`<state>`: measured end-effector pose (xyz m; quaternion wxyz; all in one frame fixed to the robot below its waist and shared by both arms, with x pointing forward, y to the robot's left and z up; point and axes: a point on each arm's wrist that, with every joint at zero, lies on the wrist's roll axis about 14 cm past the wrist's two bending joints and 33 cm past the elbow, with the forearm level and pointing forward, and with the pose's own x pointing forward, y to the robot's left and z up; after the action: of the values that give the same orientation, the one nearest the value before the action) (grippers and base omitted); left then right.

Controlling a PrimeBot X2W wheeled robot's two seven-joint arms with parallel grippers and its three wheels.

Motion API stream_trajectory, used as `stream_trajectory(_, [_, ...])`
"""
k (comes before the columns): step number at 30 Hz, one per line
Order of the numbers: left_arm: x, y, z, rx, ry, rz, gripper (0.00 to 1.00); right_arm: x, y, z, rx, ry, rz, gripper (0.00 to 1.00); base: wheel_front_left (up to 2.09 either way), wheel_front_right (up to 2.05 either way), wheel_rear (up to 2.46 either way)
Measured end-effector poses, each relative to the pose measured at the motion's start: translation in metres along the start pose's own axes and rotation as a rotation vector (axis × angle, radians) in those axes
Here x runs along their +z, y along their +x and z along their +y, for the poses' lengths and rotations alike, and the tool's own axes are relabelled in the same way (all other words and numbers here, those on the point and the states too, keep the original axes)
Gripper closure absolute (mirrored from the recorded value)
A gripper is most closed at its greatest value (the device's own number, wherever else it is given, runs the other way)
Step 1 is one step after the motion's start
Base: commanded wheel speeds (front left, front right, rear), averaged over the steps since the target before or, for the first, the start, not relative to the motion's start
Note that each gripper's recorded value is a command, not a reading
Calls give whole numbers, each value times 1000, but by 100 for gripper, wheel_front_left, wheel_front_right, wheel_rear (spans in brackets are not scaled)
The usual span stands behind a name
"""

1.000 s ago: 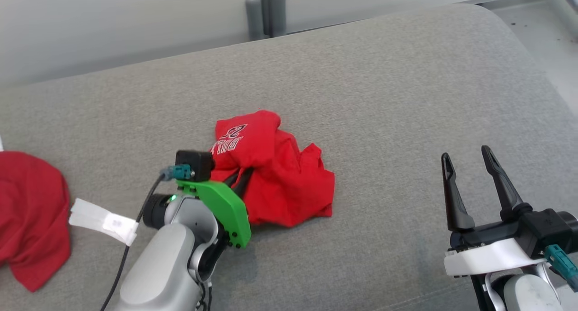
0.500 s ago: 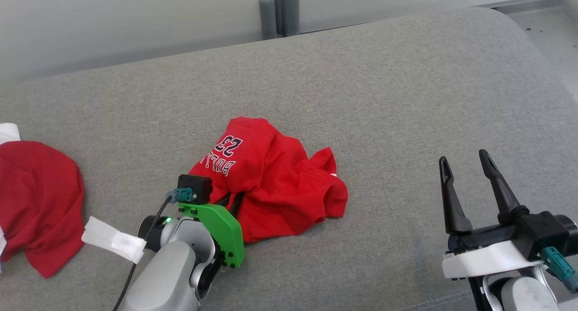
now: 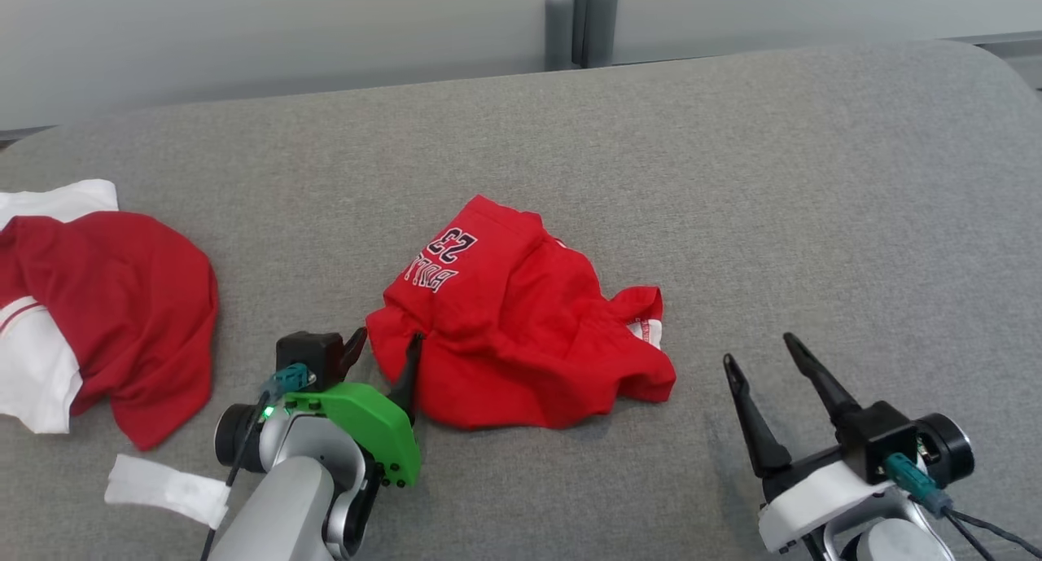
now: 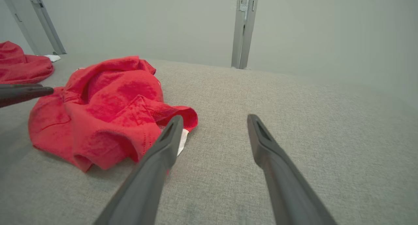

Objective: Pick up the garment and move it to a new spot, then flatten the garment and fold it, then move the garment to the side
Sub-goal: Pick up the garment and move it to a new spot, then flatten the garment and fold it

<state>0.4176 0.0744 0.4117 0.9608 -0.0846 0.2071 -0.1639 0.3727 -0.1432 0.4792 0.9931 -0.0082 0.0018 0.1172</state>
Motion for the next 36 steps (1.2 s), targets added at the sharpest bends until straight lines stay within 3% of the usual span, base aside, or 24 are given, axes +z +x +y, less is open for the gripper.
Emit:
stream_trajectory(11, [37,-48,24,146,-128,-266,0,-39,20,53,225,-70,125,0,0,0,0])
stream_trajectory(22, [42,-95,41,264,-211,-380,0,-69,30,76,327,-95,223,0,0,0,0])
stream_trajectory(23, [41,-98,42,271,-215,-380,0,-71,32,79,338,-97,229,33,0,0,0])
stream_trajectory(24, [40,-99,43,276,-219,-379,0,-72,33,83,349,-93,235,75,0,0,0])
stream_trajectory(25, [39,-101,44,280,-219,-379,0,-74,33,89,367,-89,242,100,0,0,0])
stream_trajectory(30, [33,-112,50,312,-238,-378,0,-77,30,125,477,-29,283,100,0,0,0])
stream_trajectory(36, [30,-125,56,346,-250,-391,0,-29,33,167,631,86,261,100,0,0,0])
